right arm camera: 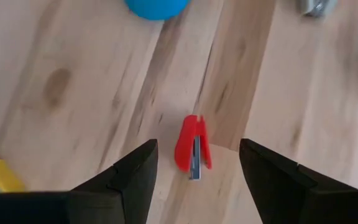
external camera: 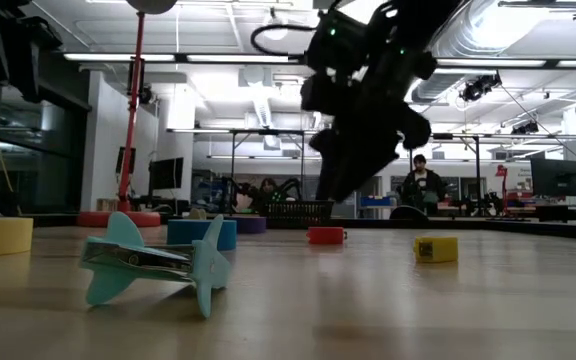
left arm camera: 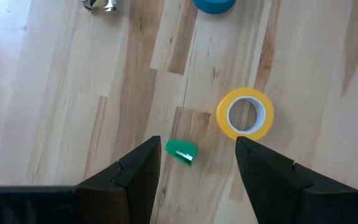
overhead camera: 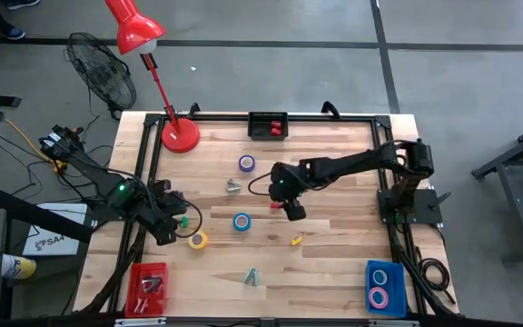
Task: Pick and place Stapler, Stapler remover, tape
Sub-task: Put the red stapler into the black basket
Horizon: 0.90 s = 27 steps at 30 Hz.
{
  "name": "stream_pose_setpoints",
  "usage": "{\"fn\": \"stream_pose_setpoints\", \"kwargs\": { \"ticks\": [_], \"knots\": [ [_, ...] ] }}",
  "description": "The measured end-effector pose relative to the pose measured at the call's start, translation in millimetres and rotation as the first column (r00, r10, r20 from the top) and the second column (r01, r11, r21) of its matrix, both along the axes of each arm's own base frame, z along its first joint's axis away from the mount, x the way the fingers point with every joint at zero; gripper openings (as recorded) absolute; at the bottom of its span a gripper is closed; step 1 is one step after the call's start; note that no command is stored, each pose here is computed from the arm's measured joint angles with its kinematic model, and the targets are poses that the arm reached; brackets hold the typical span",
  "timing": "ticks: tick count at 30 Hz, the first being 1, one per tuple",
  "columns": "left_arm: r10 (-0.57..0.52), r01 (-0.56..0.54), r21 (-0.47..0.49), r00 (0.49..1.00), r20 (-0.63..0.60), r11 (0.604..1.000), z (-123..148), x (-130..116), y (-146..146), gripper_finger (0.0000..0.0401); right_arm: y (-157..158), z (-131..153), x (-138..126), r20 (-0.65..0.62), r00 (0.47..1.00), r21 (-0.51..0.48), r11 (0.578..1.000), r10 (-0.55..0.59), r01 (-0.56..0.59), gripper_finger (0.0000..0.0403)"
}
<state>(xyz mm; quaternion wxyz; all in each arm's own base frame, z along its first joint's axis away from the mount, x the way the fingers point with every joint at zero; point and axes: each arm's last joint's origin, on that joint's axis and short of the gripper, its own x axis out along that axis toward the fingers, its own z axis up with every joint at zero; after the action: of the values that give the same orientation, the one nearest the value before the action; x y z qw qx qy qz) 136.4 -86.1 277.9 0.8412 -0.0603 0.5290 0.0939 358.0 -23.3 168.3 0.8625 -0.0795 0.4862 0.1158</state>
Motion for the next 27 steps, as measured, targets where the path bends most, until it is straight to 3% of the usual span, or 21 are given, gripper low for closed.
{"fn": "stream_pose_setpoints", "kwargs": {
  "ticks": [10,17,27],
  "knots": [
    [0.002,-0.002,0.003,1.000,0.002,1.000,0,0,0,0.0205,2,-36,7,-0.089,0.996,-0.017,1.000,-0.010,0.008,0.0219],
    [0.001,-0.001,0.004,1.000,0.000,1.000,0,0,0,0.0205,2,-40,6,-0.124,0.992,-0.017,1.000,-0.013,0.011,0.0208],
    [0.001,-0.001,0.004,1.000,-0.002,1.000,0,0,0,0.0205,2,-41,5,-0.132,0.991,-0.026,1.000,-0.010,0.006,0.0134]
  ]
}}
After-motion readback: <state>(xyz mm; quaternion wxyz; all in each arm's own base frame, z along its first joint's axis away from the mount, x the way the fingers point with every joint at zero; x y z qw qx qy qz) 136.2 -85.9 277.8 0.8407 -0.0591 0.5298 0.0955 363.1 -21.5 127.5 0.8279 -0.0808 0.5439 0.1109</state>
